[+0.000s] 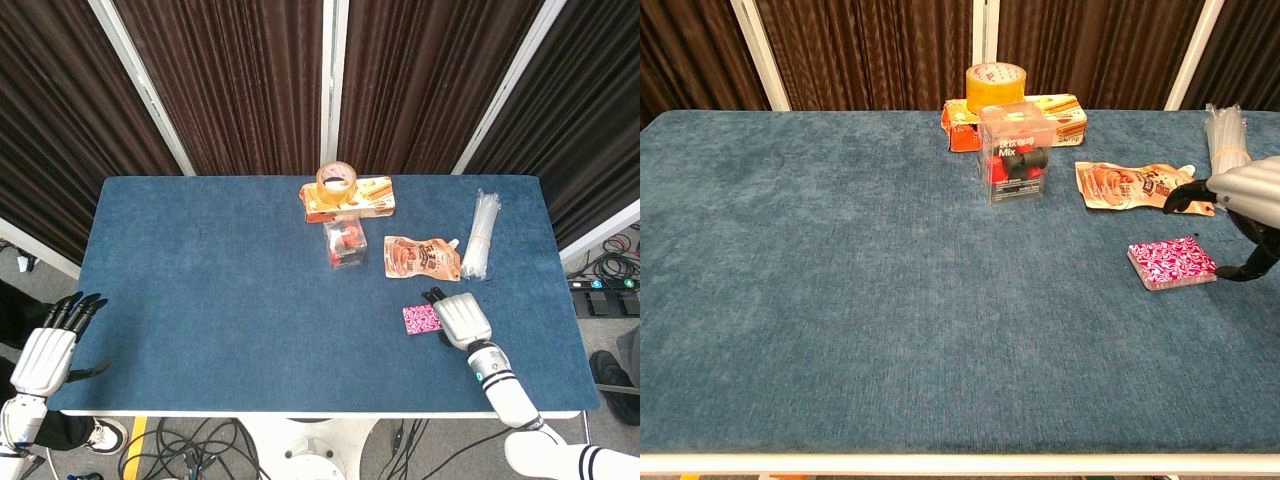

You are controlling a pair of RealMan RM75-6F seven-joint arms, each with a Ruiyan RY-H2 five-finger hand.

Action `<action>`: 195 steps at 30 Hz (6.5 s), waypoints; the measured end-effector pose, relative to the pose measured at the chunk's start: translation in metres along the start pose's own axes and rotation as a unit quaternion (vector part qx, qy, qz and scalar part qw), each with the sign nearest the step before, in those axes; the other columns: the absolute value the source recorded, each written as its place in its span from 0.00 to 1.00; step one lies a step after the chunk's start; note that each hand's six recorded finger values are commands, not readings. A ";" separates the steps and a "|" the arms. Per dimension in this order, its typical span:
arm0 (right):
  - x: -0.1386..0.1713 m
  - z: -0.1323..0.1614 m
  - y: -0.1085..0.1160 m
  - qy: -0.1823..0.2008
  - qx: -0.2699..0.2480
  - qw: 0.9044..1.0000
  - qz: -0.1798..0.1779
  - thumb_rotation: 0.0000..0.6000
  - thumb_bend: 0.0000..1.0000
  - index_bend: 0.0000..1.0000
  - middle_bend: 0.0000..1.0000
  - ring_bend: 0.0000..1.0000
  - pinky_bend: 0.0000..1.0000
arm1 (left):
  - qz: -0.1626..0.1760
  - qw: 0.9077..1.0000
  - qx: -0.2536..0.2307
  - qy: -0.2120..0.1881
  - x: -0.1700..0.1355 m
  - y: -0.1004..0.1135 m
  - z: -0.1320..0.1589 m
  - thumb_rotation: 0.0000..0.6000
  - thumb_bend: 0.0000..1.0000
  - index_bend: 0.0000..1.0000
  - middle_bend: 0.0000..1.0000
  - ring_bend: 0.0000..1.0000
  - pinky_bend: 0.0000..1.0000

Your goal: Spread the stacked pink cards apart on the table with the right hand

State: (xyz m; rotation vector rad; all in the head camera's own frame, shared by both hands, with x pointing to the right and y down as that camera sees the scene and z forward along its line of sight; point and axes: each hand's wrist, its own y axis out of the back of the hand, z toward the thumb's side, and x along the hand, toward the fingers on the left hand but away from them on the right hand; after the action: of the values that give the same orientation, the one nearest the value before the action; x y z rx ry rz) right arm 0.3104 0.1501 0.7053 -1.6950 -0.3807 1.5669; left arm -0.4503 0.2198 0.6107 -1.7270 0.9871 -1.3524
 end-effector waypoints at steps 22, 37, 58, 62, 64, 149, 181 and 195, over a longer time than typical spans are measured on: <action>-0.022 0.023 -0.014 -0.004 -0.007 1.000 0.030 1.00 0.19 0.21 0.23 0.66 0.72 | -0.003 1.000 -0.003 0.011 -0.003 -0.001 -0.008 1.00 0.00 0.13 0.10 0.00 0.10; -0.024 0.026 -0.013 -0.007 -0.004 1.000 0.025 1.00 0.20 0.28 0.25 0.66 0.72 | -0.008 1.000 -0.003 0.017 -0.004 -0.004 -0.011 1.00 0.00 0.13 0.10 0.00 0.10; -0.023 0.026 -0.011 -0.012 0.000 1.000 0.009 1.00 0.23 0.41 0.36 0.68 0.73 | -0.009 1.000 -0.007 0.022 -0.004 -0.004 -0.015 1.00 0.00 0.13 0.10 0.00 0.10; -0.022 0.026 -0.008 -0.011 -0.001 1.000 0.003 1.00 0.23 0.43 0.38 0.69 0.73 | -0.009 1.000 -0.007 0.021 -0.004 -0.004 -0.014 1.00 0.00 0.13 0.10 0.00 0.10; -0.021 0.026 -0.007 -0.010 -0.003 1.000 0.000 1.00 0.23 0.44 0.39 0.69 0.73 | -0.010 1.000 -0.007 0.021 -0.004 -0.005 -0.014 1.00 0.00 0.13 0.10 0.00 0.10; -0.010 0.008 -0.014 -0.009 -0.002 1.000 0.025 1.00 0.12 0.24 0.24 0.71 0.75 | -0.016 1.000 -0.008 0.025 -0.006 -0.008 -0.016 1.00 0.00 0.13 0.10 0.00 0.10; -0.027 0.025 -0.018 0.000 -0.007 1.000 0.024 1.00 0.15 0.32 0.30 0.71 0.75 | -0.012 0.999 -0.006 0.029 -0.006 -0.006 -0.021 1.00 0.00 0.13 0.10 0.00 0.10; -0.027 0.025 -0.019 -0.004 -0.007 1.000 0.018 1.00 0.16 0.35 0.33 0.71 0.75 | -0.013 0.999 -0.003 0.030 -0.006 -0.007 -0.021 1.00 0.00 0.13 0.10 0.00 0.10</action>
State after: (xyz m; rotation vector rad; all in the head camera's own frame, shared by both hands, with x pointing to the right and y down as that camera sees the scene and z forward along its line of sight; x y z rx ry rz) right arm 0.2869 0.1522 0.7394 -1.7146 -0.3677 1.6003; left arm -0.4712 0.2268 0.6185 -1.7175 1.0053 -1.4280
